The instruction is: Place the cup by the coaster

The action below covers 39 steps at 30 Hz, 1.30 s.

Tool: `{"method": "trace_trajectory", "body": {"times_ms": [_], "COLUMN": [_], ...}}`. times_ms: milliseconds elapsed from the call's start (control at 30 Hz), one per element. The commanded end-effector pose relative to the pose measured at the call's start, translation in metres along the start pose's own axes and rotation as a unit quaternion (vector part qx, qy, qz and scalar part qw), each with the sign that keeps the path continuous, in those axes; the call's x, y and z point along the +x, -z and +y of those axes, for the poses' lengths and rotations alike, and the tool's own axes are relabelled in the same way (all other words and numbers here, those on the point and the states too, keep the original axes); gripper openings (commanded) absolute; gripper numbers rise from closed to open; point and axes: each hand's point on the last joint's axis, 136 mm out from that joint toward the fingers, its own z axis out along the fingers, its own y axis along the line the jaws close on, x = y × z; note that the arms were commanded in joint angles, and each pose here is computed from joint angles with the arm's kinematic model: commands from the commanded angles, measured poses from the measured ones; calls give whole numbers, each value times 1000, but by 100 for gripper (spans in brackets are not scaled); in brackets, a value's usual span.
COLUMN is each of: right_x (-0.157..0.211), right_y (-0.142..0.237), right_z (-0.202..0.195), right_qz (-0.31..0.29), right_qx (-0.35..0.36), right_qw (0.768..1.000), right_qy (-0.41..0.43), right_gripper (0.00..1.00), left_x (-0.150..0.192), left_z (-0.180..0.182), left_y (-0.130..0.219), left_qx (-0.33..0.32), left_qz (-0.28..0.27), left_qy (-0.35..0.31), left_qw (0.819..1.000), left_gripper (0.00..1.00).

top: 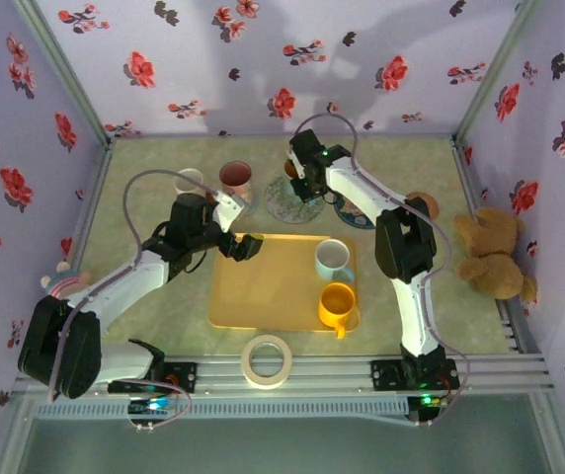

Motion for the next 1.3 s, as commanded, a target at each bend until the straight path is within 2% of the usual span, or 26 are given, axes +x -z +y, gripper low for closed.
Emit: {"method": "trace_trajectory", "body": {"times_ms": [0,300,400,567,900,1100,1267], "right_x": [-20,-8,-5,-4,-1,-3,-5], "right_y": [4,-5,-6,-3,7,23,40], "right_z": [7,11,12,14,16,15,14], "right_qz": [-42,-32,-29,-35,-38,-51,-64], "right_qx": [-8,-7,-7,-3,-5,-7,-8], "right_qw": [999,999,1000,999,999,998,997], "right_qy": [-12,-9,-8,-4,-17,-27,-34], "right_gripper": [0,0,3,26,45,56,70], "left_x": [-6,-4,-4,-1,1,-7,-14], "left_z": [-4,-5,-5,-6,-6,5,6], "left_y": [4,3,2,2,1,4,5], "left_qx": [3,4,4,6,4,-34,-37], "left_qz": [-7,-6,-5,-1,0,-25,-32], "left_qy": [-14,-14,-14,-11,-6,-13,-17], "left_qw": [1000,1000,1000,1000,1000,999,999], "left_gripper": [100,100,100,100,100,100,100]}}
